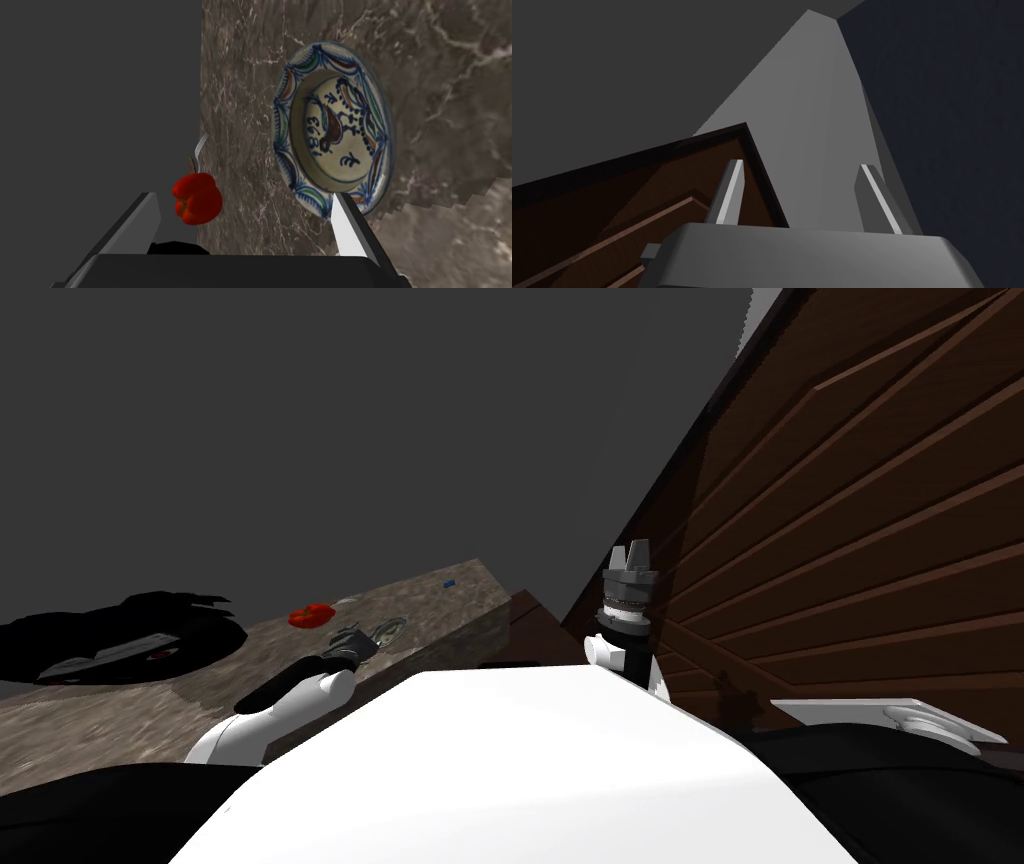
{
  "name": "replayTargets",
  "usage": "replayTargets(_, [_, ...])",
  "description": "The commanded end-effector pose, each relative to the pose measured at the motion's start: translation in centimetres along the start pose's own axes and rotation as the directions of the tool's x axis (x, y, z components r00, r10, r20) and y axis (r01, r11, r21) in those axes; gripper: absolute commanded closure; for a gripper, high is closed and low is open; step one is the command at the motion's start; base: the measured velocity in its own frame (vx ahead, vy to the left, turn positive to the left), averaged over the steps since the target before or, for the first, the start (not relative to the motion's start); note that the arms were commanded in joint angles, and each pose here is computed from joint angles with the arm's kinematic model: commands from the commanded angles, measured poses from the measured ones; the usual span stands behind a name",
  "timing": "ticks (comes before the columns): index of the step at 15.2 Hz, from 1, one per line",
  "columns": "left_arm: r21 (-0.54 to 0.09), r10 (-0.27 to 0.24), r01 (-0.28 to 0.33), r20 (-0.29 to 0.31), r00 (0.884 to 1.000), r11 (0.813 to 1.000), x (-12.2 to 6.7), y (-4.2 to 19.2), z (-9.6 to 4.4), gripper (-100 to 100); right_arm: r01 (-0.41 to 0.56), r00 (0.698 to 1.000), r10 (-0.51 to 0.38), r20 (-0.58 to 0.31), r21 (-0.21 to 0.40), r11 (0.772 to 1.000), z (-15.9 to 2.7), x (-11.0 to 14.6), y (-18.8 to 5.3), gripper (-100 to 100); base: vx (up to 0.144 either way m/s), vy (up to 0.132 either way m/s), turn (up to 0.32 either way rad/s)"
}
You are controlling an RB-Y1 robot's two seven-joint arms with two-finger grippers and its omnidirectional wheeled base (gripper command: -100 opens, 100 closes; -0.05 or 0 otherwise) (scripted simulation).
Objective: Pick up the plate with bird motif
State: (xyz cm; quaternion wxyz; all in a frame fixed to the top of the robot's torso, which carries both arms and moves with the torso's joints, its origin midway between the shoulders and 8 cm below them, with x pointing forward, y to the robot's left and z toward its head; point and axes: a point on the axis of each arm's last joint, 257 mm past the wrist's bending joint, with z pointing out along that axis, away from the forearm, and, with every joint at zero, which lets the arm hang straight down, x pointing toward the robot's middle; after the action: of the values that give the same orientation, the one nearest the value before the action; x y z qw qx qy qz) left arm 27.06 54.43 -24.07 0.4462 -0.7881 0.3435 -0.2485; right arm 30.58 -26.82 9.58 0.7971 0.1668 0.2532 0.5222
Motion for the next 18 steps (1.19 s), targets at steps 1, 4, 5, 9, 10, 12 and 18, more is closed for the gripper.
replayTargets(1, [-0.045,-0.030,0.032,0.028,0.999,0.998,-1.0,1.3,-0.1,-100,0.000,1.000,0.000,0.000,0.000,1.000,0.0,0.0,0.0,0,0.042,-0.037,-0.060])
replayTargets(4, [-0.085,-0.050,0.054,0.050,0.997,0.995,-1.7,2.5,-0.3,-100,0.000,1.000,0.000,0.000,0.000,1.000,0.0,0.0,0.0,0,0.043,-0.034,-0.056])
replayTargets(5, [-0.114,-0.068,0.075,0.069,0.995,0.991,-2.4,3.4,-0.4,-100,0.000,1.000,0.000,0.000,0.000,1.000,0.0,0.0,0.0,0,0.037,-0.035,-0.051])
replayTargets(9, [-0.186,-0.111,0.130,0.114,0.987,0.974,-3.7,6.0,-0.9,-100,0.000,1.000,0.000,0.000,0.000,1.000,0.0,0.0,0.0,0,0.035,-0.031,-0.055])
replayTargets(10, [-0.205,-0.121,0.144,0.125,0.985,0.968,-4.0,6.8,-1.1,-100,0.000,1.000,0.000,0.000,0.000,1.000,0.0,0.0,0.0,0,0.044,-0.032,-0.059])
replayTargets(12, [-0.197,-0.117,0.139,0.120,0.986,0.971,-3.7,6.5,-1.0,-100,0.000,1.000,0.000,0.000,0.000,1.000,0.0,0.0,0.0,0,0.029,-0.027,-0.023])
replayTargets(18, [-0.205,-0.122,0.145,0.121,0.985,0.968,-3.7,7.5,0.1,100,0.000,1.000,0.000,0.000,0.000,1.000,0.0,0.0,0.0,0,0.012,0.016,-0.001])
